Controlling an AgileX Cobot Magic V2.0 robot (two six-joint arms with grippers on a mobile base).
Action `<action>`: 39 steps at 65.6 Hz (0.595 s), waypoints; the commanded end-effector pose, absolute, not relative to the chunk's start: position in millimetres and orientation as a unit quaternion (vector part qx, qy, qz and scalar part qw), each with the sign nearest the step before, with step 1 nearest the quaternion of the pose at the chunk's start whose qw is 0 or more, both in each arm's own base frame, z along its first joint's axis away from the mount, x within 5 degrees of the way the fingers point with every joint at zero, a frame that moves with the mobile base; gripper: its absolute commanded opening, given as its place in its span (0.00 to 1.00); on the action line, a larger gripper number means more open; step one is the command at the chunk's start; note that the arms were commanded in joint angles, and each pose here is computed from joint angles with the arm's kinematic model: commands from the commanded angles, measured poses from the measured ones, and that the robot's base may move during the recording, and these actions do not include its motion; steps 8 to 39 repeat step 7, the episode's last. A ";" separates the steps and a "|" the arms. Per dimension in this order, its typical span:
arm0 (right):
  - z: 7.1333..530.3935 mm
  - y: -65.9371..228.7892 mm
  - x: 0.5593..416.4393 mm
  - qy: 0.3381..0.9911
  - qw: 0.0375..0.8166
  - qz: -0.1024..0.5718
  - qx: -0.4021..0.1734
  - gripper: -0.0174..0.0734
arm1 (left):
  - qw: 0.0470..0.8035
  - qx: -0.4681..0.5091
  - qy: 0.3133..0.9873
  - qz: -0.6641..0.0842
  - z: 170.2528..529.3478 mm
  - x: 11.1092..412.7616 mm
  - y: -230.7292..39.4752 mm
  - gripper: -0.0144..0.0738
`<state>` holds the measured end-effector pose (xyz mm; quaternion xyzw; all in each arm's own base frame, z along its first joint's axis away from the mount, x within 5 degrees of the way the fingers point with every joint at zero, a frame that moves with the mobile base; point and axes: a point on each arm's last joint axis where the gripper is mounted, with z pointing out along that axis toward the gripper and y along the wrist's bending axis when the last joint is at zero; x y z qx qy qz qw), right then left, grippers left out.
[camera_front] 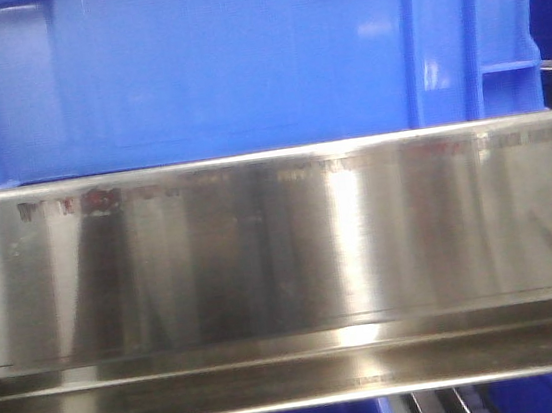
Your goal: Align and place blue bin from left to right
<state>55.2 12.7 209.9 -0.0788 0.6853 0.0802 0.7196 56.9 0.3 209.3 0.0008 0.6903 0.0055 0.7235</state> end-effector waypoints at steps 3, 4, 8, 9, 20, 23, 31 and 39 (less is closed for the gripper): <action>211.5 12.2 54.9 0.678 0.727 0.077 -0.076 0.01 | 0.733 0.003 0.680 0.004 212.1 56.2 0.0 0.04; 211.5 12.2 54.9 0.678 0.727 0.077 -0.076 0.01 | 0.733 0.003 0.680 0.004 212.1 56.2 0.0 0.04; 211.5 12.2 54.9 0.678 0.727 0.077 -0.076 0.01 | 0.733 0.003 0.680 0.004 212.1 56.2 0.0 0.04; 211.5 12.2 54.9 0.678 0.727 0.077 -0.076 0.01 | 0.733 0.003 0.680 0.004 212.1 56.2 0.0 0.04; 211.5 12.2 54.9 0.678 0.727 0.077 -0.076 0.01 | 0.733 0.003 0.680 0.004 212.1 56.2 0.0 0.04; 211.5 12.2 54.9 0.678 0.727 0.077 -0.076 0.01 | 0.733 0.003 0.680 0.004 212.1 56.2 0.0 0.04; 211.5 12.2 54.9 0.678 0.727 0.077 -0.076 0.01 | 0.733 0.003 0.680 0.004 212.1 56.2 0.0 0.04; 211.5 12.2 54.9 0.678 0.727 0.077 -0.076 0.01 | 0.733 0.003 0.680 0.004 212.1 56.2 0.0 0.04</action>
